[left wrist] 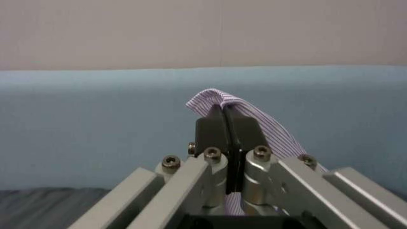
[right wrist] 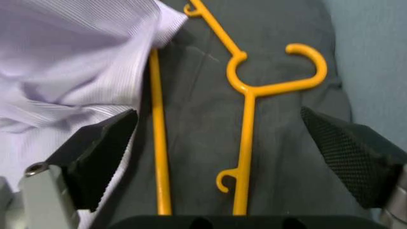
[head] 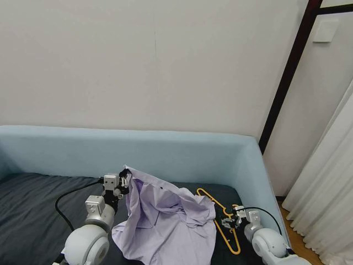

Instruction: Pick up the clothes from the sofa and hang them on the clothes hanger.

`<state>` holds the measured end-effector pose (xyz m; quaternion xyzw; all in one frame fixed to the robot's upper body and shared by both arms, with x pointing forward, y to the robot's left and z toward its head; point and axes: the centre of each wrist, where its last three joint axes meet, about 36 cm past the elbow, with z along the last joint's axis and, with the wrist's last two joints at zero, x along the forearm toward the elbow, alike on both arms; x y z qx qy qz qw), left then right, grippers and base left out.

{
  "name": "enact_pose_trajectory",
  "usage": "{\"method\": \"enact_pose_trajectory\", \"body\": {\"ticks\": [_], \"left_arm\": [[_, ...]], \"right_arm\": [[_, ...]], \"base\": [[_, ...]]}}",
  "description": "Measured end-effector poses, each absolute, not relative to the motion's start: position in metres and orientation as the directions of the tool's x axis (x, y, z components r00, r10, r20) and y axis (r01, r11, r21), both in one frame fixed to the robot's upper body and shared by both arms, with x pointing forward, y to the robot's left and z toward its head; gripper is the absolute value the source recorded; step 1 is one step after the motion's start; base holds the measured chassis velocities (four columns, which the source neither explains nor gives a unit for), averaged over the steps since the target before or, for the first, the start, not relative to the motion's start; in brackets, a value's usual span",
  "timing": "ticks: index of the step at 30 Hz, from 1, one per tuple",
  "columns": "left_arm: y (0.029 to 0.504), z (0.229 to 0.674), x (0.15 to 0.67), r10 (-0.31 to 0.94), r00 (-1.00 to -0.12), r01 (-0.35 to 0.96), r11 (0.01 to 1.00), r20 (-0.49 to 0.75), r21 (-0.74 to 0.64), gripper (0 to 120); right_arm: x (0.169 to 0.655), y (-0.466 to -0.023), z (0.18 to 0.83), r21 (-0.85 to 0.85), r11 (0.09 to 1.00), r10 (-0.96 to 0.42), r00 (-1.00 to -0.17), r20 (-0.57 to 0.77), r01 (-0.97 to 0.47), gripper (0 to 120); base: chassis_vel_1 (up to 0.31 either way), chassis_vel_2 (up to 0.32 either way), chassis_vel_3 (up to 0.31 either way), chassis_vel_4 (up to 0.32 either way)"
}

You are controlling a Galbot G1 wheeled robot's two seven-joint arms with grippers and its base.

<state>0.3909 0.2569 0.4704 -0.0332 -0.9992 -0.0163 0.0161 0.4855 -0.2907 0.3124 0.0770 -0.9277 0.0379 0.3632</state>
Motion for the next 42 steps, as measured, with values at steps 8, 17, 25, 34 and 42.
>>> {"method": "enact_pose_trajectory", "body": {"ticks": [8, 17, 25, 34, 42], "left_arm": [[0.258, 0.471, 0.383, 0.061, -0.998, 0.062, 0.998, 0.028, 0.033, 0], [0.258, 0.474, 0.383, 0.055, -0.998, 0.055, 0.998, 0.016, 0.034, 0], [0.256, 0.473, 0.390, 0.055, -0.998, 0.056, 0.998, 0.014, 0.028, 0], [0.256, 0.473, 0.397, 0.053, -0.999, 0.053, 0.998, 0.011, 0.031, 0], [0.253, 0.473, 0.402, 0.057, -0.998, 0.057, 0.998, 0.009, 0.029, 0]], "right_arm": [[0.496, -0.296, 0.289, -0.053, 0.985, -0.083, -0.711, 0.698, -0.167, 89], [0.500, -0.307, 0.258, -0.088, 0.984, -0.053, -0.721, 0.691, -0.156, 52], [0.496, -0.300, 0.245, -0.110, 0.980, -0.043, -0.709, 0.704, -0.168, 26], [0.496, -0.298, 0.242, -0.117, 0.980, -0.033, -0.706, 0.707, -0.163, 10], [0.501, -0.299, 0.253, -0.116, 0.984, -0.025, -0.747, 0.665, -0.137, 4]], "base": [[0.000, 0.000, 0.000, 0.000], [0.000, 0.000, 0.000, 0.000], [0.000, 0.000, 0.000, 0.000], [0.000, 0.000, 0.000, 0.000], [0.000, 0.000, 0.000, 0.000]]}}
